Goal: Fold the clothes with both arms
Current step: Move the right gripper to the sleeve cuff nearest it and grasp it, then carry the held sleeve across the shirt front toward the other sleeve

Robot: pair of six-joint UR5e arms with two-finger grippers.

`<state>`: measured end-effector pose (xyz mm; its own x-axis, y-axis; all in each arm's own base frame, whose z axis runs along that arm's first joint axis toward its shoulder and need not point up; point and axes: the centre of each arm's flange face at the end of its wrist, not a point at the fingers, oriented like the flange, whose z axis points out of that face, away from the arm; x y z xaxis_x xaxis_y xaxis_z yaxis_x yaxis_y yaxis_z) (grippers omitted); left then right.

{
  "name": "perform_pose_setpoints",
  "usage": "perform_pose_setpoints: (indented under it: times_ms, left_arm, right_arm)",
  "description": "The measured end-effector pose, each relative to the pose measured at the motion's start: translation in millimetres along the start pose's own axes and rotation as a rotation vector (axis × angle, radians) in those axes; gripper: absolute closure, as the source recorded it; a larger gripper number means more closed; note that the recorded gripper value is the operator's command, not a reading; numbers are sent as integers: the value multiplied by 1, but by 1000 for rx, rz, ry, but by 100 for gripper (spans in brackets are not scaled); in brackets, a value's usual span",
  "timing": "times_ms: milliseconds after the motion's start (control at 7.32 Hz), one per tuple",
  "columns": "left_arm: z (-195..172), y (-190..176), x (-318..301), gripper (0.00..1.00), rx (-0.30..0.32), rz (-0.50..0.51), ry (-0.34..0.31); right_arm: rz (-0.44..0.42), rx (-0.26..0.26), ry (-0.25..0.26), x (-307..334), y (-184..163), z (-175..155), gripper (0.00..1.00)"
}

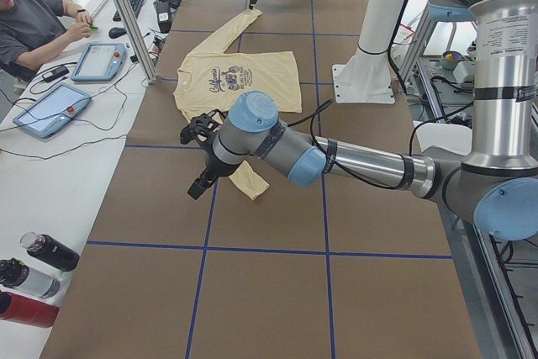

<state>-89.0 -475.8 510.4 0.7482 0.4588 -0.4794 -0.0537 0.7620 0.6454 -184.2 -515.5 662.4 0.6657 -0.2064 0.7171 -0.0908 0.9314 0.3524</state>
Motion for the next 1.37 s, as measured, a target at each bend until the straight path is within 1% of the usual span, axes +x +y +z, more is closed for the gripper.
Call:
perform_pose_setpoints:
  times_ms: [273,547,820,956,1093,1230,1366]
  left_arm:
    - [0,-1,0,0,1,0,0]
    - [0,-2,0,0,2,0,0]
    - [0,-3,0,0,3,-2,-1]
    - [-1,-4,0,0,3,-4,-1]
    - [-1,-4,0,0,4,-6,-1]
    - [0,-4,0,0,3,-7,-1]
    - [0,-4,0,0,2,-7,-1]
  right_arm:
    - [-15,22,-21,-15,-12,-8,100]
    - [-20,62,-56,-45,-40,-20,100]
    - [36,108,-98,-88,-86,-30,100]
    - [68,120,-109,-115,-115,-38,100]
    - [109,127,-117,-152,-146,-47,100]
    - [145,135,-115,-202,-175,-50,100]
    - [174,143,-104,-261,-196,-46,100]
